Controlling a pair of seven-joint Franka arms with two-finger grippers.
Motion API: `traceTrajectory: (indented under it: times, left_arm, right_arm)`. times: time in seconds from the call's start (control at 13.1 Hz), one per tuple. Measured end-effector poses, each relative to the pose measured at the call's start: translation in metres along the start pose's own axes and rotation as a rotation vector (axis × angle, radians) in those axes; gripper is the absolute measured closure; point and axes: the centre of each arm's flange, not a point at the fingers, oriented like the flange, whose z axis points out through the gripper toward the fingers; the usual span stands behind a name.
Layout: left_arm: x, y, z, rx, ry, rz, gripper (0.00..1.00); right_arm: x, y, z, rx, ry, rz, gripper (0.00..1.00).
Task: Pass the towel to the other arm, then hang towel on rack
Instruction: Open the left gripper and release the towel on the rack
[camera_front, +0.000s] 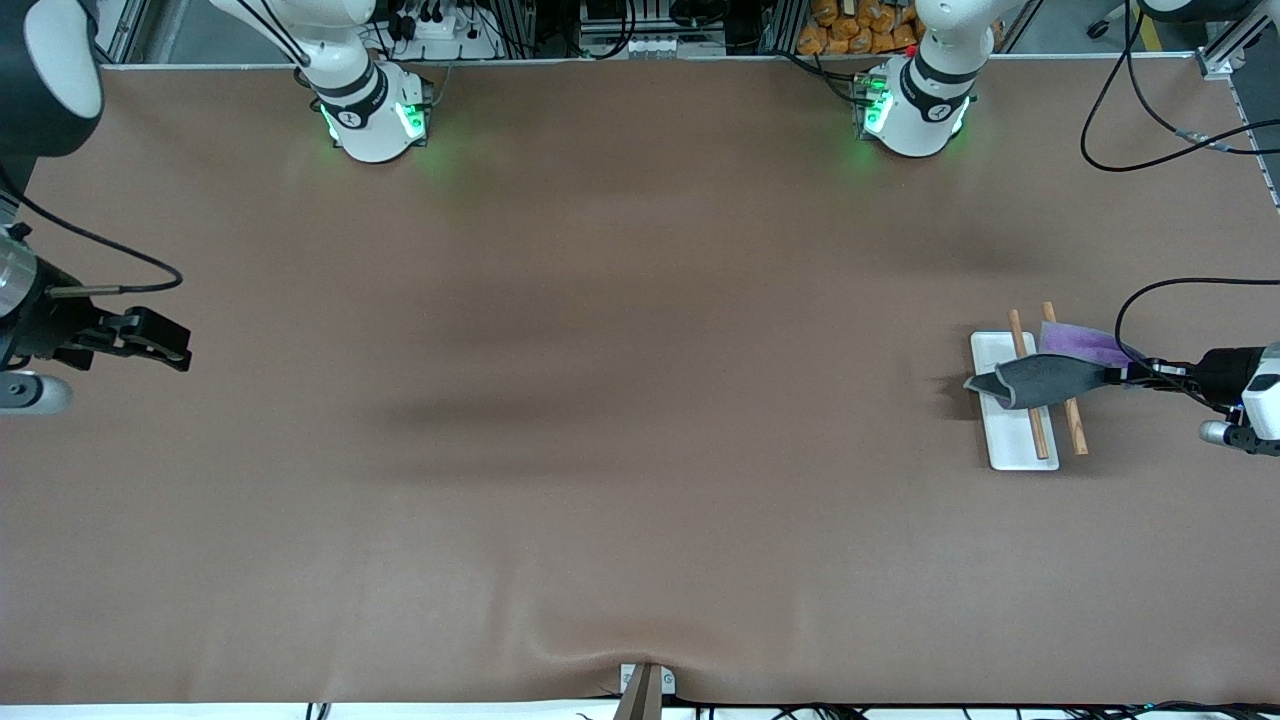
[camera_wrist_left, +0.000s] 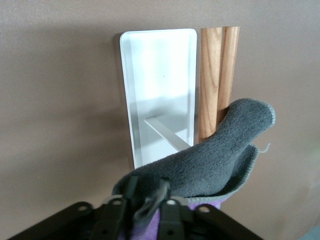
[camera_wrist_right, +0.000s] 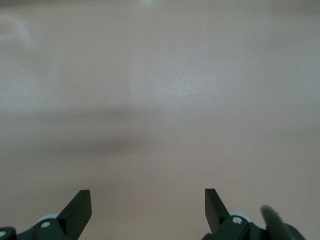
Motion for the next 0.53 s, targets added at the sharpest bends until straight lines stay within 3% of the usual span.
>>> traceTrajectory:
  times: [0.15, 0.46, 0.53]
  left_arm:
    - [0.0, -0.001, -0.001, -0.015, 0.013, -0.004, 0.48]
    - [-0.007, -0.012, -0.014, -0.018, 0.042, 0.007, 0.05]
    - [-0.008, -0.008, -0.022, -0.011, 0.055, 0.012, 0.0]
  right_arm:
    - [-0.002, 0.021, -0.007, 0.03, 0.005, 0.049, 0.0]
    - [-0.026, 0.024, -0.021, 0.033, -0.008, 0.051, 0.0]
    - [-0.032, 0.024, -0.018, 0.034, -0.008, 0.049, 0.0]
